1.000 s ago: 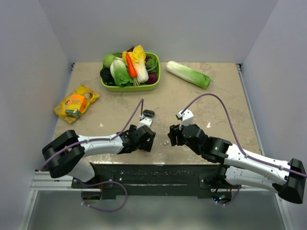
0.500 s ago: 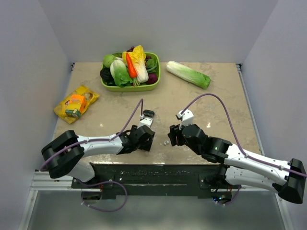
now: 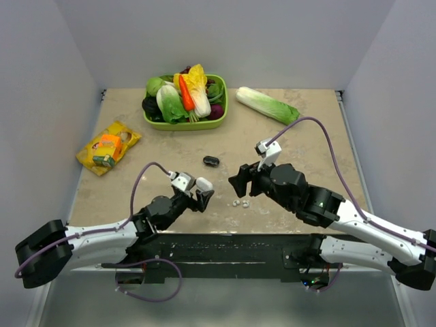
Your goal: Insert the wireless bluetooth earbuds into the charging case
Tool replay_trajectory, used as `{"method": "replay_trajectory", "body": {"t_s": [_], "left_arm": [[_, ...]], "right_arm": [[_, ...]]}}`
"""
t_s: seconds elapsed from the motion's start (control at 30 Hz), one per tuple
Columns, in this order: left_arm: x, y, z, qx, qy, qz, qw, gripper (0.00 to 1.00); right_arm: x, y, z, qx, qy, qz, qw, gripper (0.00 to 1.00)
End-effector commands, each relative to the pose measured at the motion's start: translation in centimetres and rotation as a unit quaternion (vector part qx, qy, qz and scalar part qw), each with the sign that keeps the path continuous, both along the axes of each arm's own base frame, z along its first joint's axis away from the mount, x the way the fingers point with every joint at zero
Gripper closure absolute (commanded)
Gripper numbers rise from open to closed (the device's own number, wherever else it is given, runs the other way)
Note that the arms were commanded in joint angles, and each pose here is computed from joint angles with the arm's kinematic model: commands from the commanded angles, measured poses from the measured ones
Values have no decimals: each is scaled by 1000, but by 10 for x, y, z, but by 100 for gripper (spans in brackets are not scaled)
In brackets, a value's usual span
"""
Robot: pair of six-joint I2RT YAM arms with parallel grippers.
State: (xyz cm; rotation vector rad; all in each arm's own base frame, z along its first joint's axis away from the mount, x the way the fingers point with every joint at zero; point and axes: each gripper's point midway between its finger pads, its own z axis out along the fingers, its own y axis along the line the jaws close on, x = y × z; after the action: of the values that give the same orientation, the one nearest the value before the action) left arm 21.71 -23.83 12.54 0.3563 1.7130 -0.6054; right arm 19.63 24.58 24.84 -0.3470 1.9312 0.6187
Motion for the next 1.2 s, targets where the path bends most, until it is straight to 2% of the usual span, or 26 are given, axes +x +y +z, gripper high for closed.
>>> {"method": "replay_trajectory", "body": {"t_s": [0.0,0.07,0.1,0.2,0.27,0.5,0.77,1.17], "left_arm": [[-13,-23,110,-97,-216,-80,968,100],[-21,-25,119,-80,-266,-102,955,100],[-29,-26,134,-98,-297,-116,943,100],[-35,-31,146,-92,-340,-135,926,100],[-35,-37,151,-87,-349,-142,922,100],[-36,-52,142,-51,-344,-165,923,100],[-39,-53,137,-35,-343,-160,925,100],[-38,-52,135,-29,-340,-154,927,100]], "right_arm": [[-12,16,36,35,-7,54,998,27],[-13,18,45,38,-13,62,997,26],[-13,18,45,27,-16,68,997,26],[-14,30,44,8,-8,92,996,26],[-12,36,44,0,-6,97,995,26],[-9,49,53,4,-12,112,994,26],[-11,62,31,-14,14,131,991,27],[-1,43,22,-38,9,81,996,27]]}}
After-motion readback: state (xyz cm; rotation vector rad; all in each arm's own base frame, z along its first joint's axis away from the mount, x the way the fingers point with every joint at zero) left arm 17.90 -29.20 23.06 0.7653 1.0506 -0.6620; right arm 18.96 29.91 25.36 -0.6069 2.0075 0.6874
